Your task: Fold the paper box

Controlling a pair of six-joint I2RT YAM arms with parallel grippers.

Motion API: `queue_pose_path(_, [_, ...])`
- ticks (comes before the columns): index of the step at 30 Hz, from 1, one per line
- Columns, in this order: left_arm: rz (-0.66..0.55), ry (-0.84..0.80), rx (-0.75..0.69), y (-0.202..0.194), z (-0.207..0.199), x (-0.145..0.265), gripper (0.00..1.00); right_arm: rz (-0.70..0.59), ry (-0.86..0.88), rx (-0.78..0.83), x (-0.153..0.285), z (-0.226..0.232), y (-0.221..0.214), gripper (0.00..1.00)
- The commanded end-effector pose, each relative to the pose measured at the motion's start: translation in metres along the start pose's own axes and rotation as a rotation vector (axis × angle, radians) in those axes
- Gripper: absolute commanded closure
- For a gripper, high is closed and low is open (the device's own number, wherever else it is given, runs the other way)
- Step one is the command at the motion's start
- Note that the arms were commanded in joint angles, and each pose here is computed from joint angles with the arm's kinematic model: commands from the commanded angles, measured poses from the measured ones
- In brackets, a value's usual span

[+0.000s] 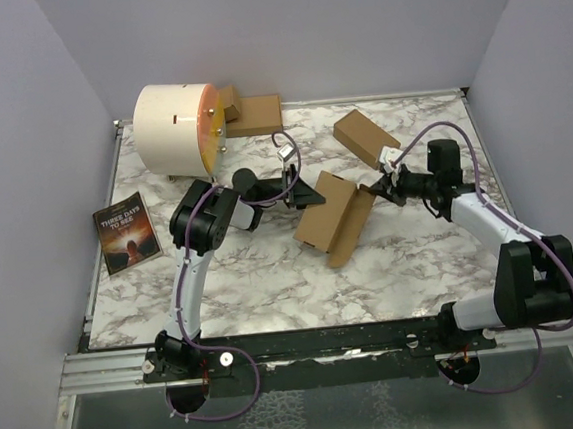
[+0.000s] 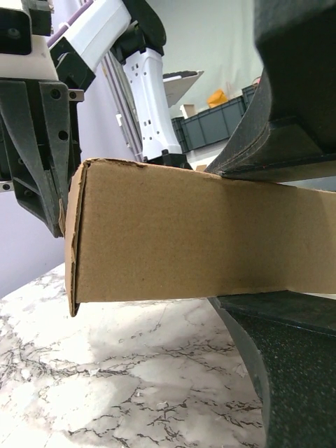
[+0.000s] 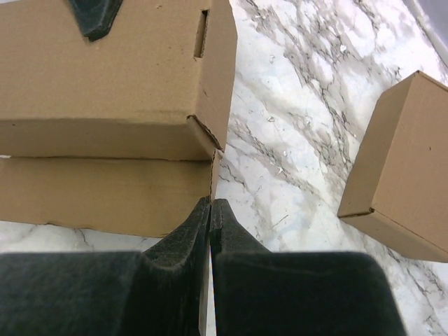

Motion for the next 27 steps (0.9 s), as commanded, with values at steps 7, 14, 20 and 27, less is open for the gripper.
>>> queue_pose_path(7, [0.055,-0.063,-0.189,-0.001,-0.018,0.001,0.80,-0.030,0.060,0.104,-0.008,0.013,0.017,0.99])
queue_pose_path(14, [0.078,-0.035,-0.191,-0.004,-0.014,-0.001,0.80,-0.024,0.073,0.121,-0.010,0.016,0.019,0.99])
queue_pose_path(20, [0.080,-0.020,-0.174,-0.004,-0.009,-0.003,0.81,-0.015,0.091,0.143,-0.012,0.022,0.019,0.99])
queue_pose_path(27, [0.053,-0.004,-0.158,0.003,-0.007,-0.004,0.81,-0.002,0.091,0.155,-0.010,0.027,0.014,0.99])
Point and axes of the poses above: each gripper's point midway between its finger pads, its own x axis back along the fingers, its own z axis along the line the jaws close on, y = z × x, the point moved 2 cm from there along x, back along the fingers, and after that the axes turned 7 degrees about x, right-handed, at the moved point
